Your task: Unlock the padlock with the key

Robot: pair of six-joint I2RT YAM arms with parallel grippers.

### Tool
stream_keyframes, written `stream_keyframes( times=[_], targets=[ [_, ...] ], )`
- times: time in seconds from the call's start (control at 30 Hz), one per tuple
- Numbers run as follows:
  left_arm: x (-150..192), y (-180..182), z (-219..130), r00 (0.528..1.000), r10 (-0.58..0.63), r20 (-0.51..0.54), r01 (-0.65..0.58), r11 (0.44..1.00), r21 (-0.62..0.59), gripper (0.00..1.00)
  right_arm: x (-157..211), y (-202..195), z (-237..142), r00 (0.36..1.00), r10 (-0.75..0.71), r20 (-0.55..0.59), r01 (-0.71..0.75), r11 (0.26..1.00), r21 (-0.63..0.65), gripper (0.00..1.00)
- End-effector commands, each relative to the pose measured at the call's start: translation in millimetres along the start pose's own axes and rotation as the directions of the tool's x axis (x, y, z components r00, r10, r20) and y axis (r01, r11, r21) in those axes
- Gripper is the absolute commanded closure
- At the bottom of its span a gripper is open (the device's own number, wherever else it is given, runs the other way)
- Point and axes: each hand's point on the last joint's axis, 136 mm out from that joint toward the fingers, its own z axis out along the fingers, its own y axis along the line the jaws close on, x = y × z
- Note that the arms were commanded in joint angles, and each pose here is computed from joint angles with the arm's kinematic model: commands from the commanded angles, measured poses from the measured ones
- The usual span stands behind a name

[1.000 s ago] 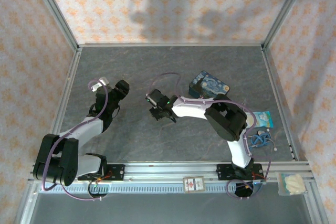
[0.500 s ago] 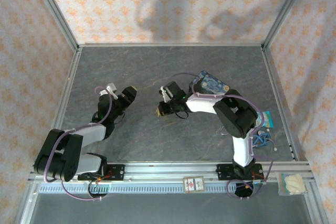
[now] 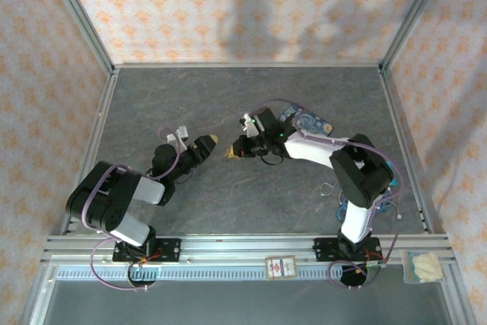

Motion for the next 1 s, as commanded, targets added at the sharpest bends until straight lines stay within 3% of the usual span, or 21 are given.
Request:
stream_keyframes(
  times=[0.0,0.23,0.4,0.83,0.97],
  targets=[
    [6.5,-26.4,-1.4,1.0,-0.016,0.0,0.016,0.992,0.122,0.33,-15.5,-0.4,-11.0,0.994,0.044,0.097,-0.047,0.999,0.026,1.0],
    [14.8,-41.9,7.3,0.998,-0.058,0.007,0.056,0.979,0.194,0.44,-27.9,-9.8,-19.9,0.971,0.109,0.214,-0.125,0.99,0.064,1.0],
    [25.6,-35.3,18.3,0.997,-0.067,-0.031,0.071,0.982,0.176,0.52,-32.1,-10.1,-25.9,0.958,0.118,0.26,-0.14,0.988,0.07,1.0],
    [37.2,-31.3,35.4,0.996,-0.059,-0.062,0.067,0.989,0.135,0.51,-32.9,-1.2,-23.8,0.955,0.124,0.271,-0.139,0.99,0.039,1.0],
    [38.3,-28.4,39.9,0.996,-0.058,-0.067,0.066,0.99,0.127,0.55,-32.9,0.6,-23.8,0.955,0.122,0.269,-0.136,0.99,0.034,1.0]
  ],
)
